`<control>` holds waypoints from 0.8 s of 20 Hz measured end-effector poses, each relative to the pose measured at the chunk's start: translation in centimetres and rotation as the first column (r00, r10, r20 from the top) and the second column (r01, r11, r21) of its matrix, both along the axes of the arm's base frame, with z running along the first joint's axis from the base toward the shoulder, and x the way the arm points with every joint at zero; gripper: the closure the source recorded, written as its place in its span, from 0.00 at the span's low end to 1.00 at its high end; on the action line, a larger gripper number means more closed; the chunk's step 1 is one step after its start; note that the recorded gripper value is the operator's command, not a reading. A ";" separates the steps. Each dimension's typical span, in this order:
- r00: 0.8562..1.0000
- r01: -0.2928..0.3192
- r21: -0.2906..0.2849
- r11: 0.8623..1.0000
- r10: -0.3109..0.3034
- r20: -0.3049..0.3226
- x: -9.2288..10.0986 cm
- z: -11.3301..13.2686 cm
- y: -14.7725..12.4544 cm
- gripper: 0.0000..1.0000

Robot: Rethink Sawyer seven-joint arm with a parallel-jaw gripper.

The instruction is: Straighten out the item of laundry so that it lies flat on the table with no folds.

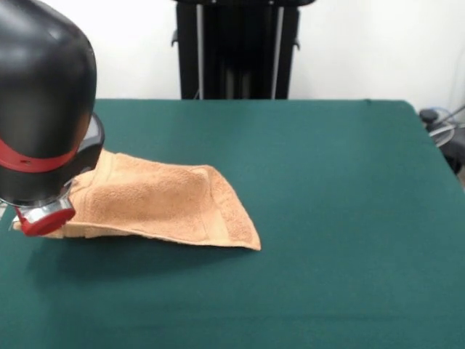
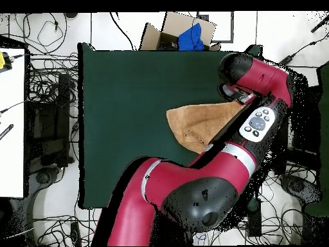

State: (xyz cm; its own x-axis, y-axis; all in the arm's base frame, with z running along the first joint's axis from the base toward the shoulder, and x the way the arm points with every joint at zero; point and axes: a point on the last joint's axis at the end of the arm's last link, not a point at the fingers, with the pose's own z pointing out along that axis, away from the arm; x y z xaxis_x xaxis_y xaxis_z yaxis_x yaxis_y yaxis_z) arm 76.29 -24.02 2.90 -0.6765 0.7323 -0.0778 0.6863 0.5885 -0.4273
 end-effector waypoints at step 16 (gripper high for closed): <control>0.997 -0.076 -0.040 0.996 0.077 0.023 2.4 1.6 0.7 1.00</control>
State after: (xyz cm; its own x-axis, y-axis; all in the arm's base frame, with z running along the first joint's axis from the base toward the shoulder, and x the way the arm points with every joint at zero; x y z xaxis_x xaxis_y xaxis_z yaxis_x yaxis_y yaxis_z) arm 78.68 -23.31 4.53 -0.7281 0.6743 -0.1228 0.6502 0.6229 -0.4350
